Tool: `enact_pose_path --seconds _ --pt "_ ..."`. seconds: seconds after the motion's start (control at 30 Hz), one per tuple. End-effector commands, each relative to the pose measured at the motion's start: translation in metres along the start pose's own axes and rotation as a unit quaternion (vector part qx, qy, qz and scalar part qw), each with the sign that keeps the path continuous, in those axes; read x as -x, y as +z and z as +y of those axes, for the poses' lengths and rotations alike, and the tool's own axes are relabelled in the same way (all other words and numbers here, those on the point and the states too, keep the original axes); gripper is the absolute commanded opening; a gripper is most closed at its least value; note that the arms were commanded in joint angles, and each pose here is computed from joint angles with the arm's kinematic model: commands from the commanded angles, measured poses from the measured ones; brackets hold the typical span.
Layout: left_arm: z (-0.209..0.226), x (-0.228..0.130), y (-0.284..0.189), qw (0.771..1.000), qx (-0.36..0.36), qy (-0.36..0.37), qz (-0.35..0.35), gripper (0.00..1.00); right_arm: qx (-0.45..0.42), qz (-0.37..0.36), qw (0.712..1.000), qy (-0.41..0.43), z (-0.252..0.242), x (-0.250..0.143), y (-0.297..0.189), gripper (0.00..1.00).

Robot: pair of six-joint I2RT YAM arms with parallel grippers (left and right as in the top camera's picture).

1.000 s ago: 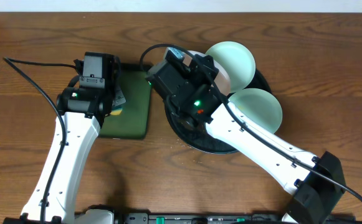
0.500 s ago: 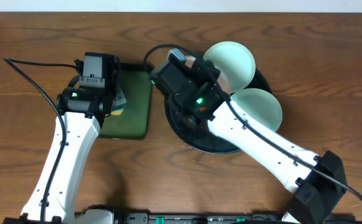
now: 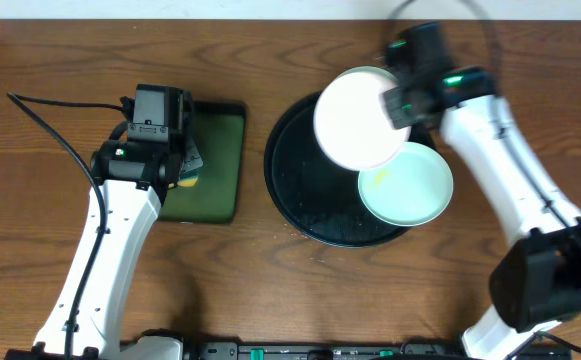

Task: Clean dirty plates on tray and stack at the side
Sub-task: 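Lift the pink plate with the right gripper and move it right, then set the pink plate down at the right side and release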

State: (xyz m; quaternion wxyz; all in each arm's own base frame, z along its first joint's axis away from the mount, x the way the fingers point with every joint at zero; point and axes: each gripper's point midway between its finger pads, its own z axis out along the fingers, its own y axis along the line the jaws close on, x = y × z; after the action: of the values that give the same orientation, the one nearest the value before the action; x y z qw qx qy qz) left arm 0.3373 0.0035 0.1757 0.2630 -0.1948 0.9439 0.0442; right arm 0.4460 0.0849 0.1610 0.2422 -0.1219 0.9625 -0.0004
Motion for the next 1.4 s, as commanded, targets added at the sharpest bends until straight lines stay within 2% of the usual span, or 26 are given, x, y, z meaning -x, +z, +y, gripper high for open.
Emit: enact_pose_path --seconds 0.0,0.17,0.27,0.57,0.6,0.67,0.77,1.03,1.23,1.37 --pt "0.004 -0.003 0.004 1.000 0.007 0.006 0.006 0.08 0.098 -0.003 0.989 0.110 -0.031 -0.005 -0.001 0.01" --pt "0.004 -0.003 0.004 1.000 0.007 0.006 0.006 0.08 0.048 -0.003 0.970 0.240 -0.132 -0.031 0.006 0.02" --pt "0.003 -0.003 0.004 1.000 0.007 0.006 0.006 0.08 0.029 0.005 0.957 0.290 -0.172 -0.050 0.015 0.01" --pt "0.003 -0.009 0.019 0.999 0.018 0.012 0.028 0.08 0.005 0.048 0.932 0.360 -0.233 -0.105 0.068 0.01" --pt "0.003 -0.010 0.021 0.999 0.019 0.013 0.031 0.08 0.006 0.052 0.929 0.365 -0.235 -0.110 0.073 0.04" --pt "0.002 -0.010 0.023 0.999 0.020 0.013 0.032 0.08 0.007 0.056 0.927 0.370 -0.238 -0.115 0.077 0.31" --pt "0.001 -0.008 0.024 0.999 0.018 0.012 0.029 0.08 0.007 0.048 0.928 0.370 -0.241 -0.112 0.076 0.46" --pt "0.001 -0.008 0.024 0.999 0.018 0.012 0.029 0.07 0.152 -0.037 0.930 0.333 -0.184 -0.045 0.043 0.54" --pt "0.001 -0.008 0.024 0.999 0.018 0.012 0.029 0.08 0.174 -0.032 0.941 0.287 -0.116 -0.009 0.041 0.58" --pt "0.001 -0.008 0.024 0.999 0.018 0.012 0.029 0.08 0.109 -0.015 0.965 0.236 -0.078 0.001 0.059 0.59"
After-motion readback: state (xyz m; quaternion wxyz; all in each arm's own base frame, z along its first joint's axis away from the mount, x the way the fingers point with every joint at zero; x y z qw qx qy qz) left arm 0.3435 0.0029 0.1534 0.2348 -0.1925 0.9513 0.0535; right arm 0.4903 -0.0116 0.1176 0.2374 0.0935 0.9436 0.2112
